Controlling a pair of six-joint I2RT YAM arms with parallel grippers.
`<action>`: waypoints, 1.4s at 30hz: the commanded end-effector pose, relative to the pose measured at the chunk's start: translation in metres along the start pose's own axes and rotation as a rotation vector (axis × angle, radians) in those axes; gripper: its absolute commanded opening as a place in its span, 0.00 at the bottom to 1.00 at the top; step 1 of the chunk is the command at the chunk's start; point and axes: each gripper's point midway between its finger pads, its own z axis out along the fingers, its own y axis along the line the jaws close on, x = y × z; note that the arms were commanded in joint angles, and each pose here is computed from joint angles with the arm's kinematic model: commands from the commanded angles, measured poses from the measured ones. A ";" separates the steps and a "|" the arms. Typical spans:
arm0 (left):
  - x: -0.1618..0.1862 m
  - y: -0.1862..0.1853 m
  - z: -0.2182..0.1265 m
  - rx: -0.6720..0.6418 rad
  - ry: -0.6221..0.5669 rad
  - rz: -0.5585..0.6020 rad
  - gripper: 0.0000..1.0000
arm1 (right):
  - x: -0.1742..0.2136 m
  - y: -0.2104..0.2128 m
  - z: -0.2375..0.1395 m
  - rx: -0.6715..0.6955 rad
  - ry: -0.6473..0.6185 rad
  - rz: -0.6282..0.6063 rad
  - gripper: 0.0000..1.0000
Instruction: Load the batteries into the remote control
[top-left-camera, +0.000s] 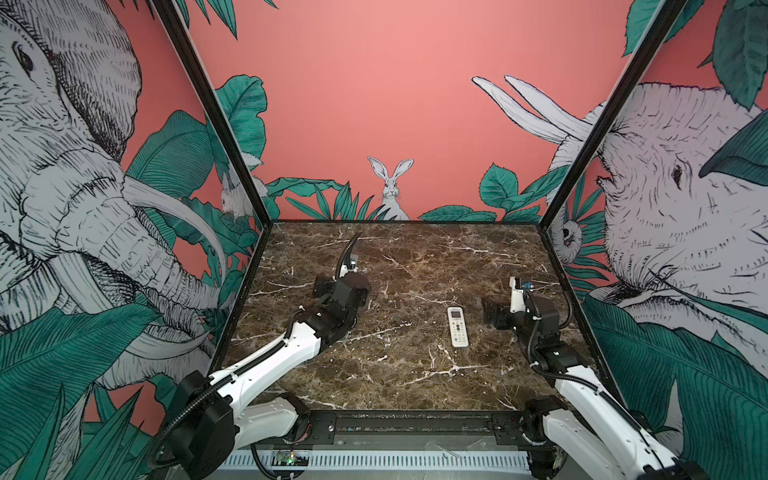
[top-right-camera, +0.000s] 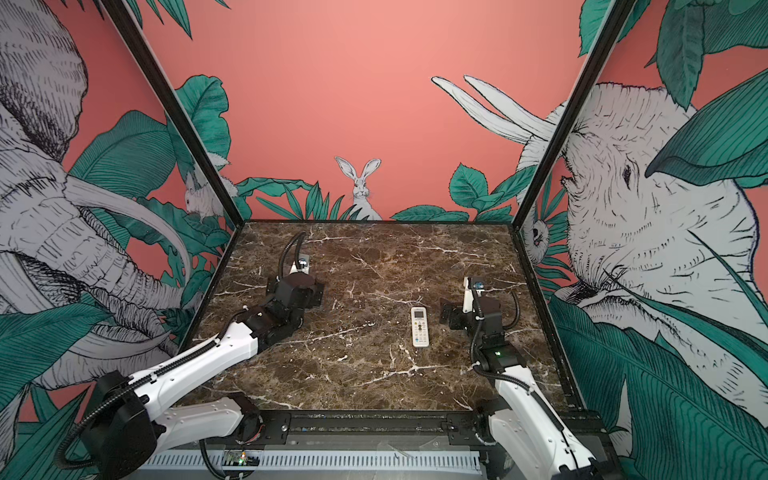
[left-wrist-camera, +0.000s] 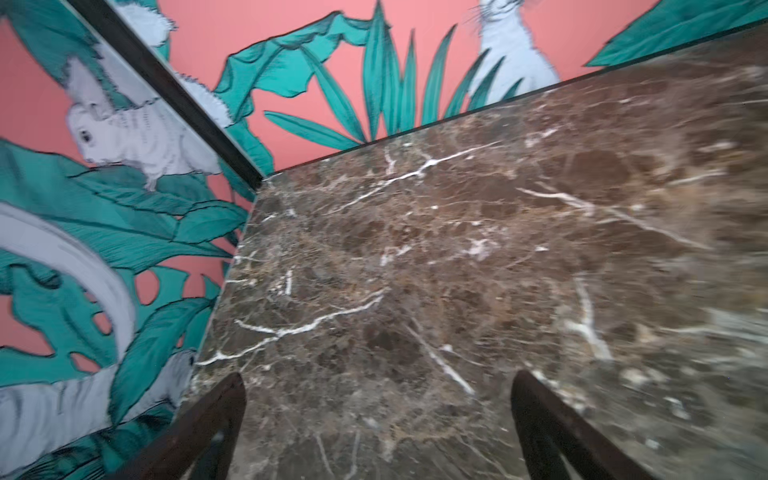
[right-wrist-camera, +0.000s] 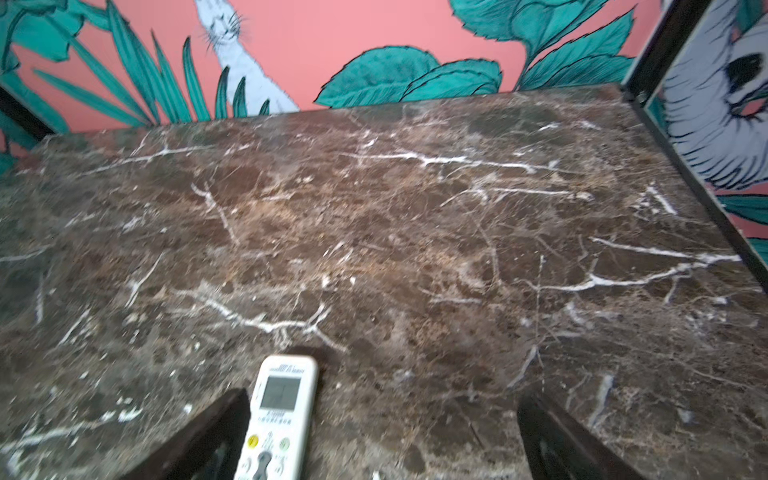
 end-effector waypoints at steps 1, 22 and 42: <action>0.013 0.036 0.018 -0.164 -0.002 0.022 1.00 | -0.020 -0.020 0.016 0.107 -0.094 0.061 0.99; 0.067 0.070 0.087 -0.213 -0.101 -0.104 1.00 | -0.029 -0.064 0.051 0.341 -0.255 -0.275 0.99; 0.082 0.056 0.120 0.020 -0.060 -0.163 0.99 | -0.002 -0.097 0.089 0.370 -0.150 -0.164 0.99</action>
